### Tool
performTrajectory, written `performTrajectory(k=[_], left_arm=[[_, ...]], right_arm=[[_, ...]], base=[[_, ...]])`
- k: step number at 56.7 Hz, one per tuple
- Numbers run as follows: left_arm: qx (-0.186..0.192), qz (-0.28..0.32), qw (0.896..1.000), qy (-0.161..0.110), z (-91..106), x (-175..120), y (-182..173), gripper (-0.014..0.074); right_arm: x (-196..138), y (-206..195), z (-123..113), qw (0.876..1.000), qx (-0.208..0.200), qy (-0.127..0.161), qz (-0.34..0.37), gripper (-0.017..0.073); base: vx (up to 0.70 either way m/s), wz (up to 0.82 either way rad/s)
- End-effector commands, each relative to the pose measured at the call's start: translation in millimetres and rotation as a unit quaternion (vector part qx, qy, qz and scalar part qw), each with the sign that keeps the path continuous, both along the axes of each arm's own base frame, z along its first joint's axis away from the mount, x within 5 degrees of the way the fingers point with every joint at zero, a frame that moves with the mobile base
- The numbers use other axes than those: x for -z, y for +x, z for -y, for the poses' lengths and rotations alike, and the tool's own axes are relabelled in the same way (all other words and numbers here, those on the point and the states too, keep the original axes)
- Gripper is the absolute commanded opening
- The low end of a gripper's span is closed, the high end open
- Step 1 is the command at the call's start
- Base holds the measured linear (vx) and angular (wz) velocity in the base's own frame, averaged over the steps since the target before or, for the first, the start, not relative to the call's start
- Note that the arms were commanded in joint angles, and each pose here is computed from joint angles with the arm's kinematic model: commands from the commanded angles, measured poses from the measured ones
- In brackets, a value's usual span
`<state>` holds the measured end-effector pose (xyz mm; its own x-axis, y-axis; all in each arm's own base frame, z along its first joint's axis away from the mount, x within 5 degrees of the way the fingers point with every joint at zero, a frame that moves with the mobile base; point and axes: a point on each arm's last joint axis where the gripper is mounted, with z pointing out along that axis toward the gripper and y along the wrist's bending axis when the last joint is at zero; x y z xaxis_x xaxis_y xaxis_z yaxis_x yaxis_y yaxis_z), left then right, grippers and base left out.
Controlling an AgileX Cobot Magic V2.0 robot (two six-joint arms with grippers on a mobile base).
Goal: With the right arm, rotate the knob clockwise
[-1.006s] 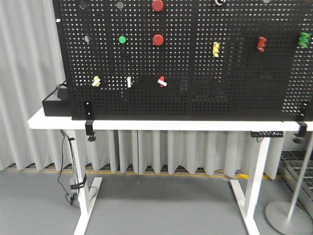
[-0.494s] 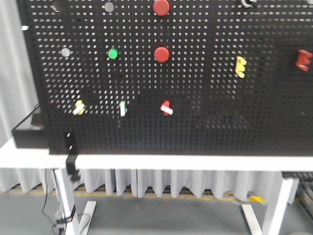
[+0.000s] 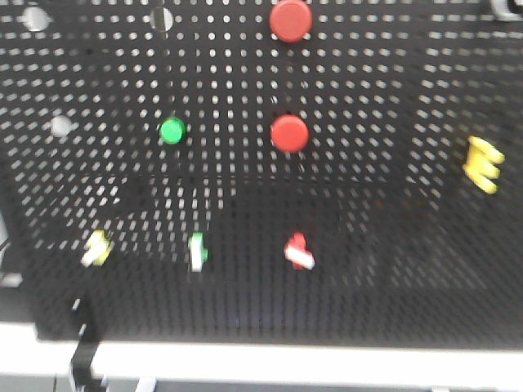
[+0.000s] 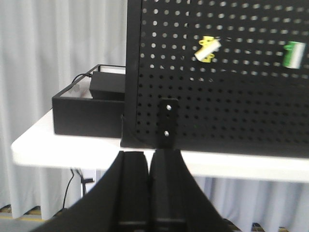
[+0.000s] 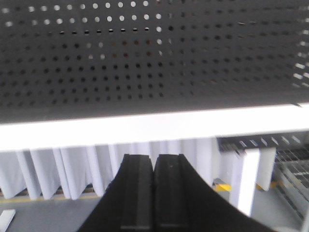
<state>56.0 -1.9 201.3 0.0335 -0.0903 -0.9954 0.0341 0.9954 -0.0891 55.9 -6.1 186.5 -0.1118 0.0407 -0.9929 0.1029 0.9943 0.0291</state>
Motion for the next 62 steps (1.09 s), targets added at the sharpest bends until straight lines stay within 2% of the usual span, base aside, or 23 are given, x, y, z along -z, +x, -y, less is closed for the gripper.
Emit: performTrajectory(k=[1, 28, 62], left_arm=[[-0.005, 0.034, 0.999, -0.008, -1.0, -3.0, 0.1, -0.0006], [-0.005, 0.034, 0.999, -0.008, -1.0, -3.0, 0.1, -0.0006], [-0.005, 0.034, 0.999, -0.008, -1.0, -3.0, 0.1, -0.0006]], right_arm=[[-6.5, 0.1, 0.0, 0.999, 0.001, -0.008, 0.044, -0.0009], [-6.5, 0.1, 0.0, 0.999, 0.001, -0.008, 0.044, -0.0009], [-6.5, 0.1, 0.0, 0.999, 0.001, -0.009, 0.044, -0.0009]], base=[[0.37, 0.03], [0.28, -0.01], [0.03, -0.02]])
